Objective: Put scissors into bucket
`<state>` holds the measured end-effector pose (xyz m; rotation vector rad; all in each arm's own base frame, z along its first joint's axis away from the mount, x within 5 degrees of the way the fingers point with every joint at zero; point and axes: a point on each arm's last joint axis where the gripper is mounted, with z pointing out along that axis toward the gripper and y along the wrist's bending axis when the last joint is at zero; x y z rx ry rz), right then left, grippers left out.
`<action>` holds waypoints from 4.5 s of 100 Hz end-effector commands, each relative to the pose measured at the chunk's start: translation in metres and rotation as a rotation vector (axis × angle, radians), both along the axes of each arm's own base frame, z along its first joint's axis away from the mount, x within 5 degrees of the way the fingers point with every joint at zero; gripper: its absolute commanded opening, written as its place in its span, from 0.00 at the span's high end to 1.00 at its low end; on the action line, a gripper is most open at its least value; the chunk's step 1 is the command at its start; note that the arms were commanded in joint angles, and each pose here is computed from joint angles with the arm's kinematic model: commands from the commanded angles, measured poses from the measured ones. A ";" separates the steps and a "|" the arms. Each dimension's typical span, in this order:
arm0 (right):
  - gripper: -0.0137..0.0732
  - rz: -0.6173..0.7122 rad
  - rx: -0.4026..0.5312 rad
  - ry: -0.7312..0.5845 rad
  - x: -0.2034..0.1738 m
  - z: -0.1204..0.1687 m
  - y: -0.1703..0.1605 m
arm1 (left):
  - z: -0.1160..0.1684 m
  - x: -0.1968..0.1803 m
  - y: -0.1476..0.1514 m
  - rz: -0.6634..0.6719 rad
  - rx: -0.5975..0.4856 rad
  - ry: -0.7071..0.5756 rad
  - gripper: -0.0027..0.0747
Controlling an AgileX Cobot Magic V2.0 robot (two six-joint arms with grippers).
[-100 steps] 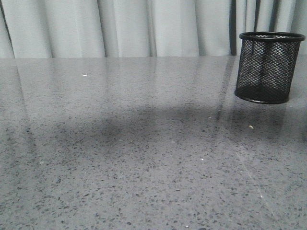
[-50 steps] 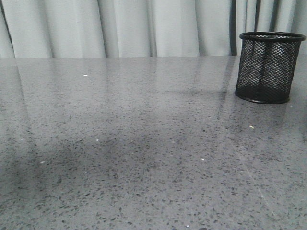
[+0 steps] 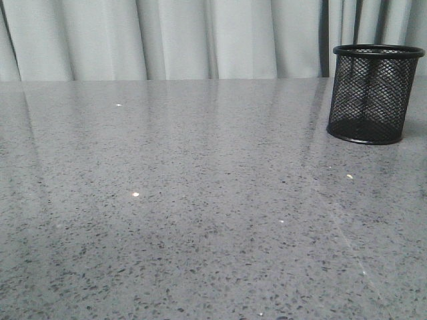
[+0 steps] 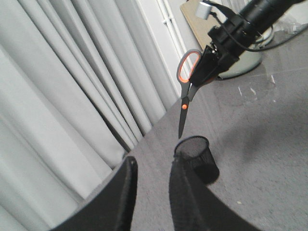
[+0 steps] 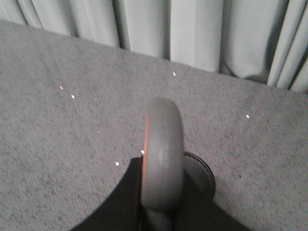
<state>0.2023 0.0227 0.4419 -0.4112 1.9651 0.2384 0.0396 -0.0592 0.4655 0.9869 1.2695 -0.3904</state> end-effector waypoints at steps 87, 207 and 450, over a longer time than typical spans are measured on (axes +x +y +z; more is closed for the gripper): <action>0.92 -0.097 -0.015 0.162 0.103 -0.063 -0.017 | -0.020 -0.029 0.023 -0.003 -0.125 -0.040 0.78; 0.39 -0.042 -0.032 0.077 0.093 -0.036 0.000 | -0.020 -0.031 0.022 -0.031 -0.139 -0.010 0.78; 0.89 -0.216 0.080 -0.647 -0.182 -0.102 -0.008 | -0.168 0.033 0.028 0.459 -0.419 0.001 0.99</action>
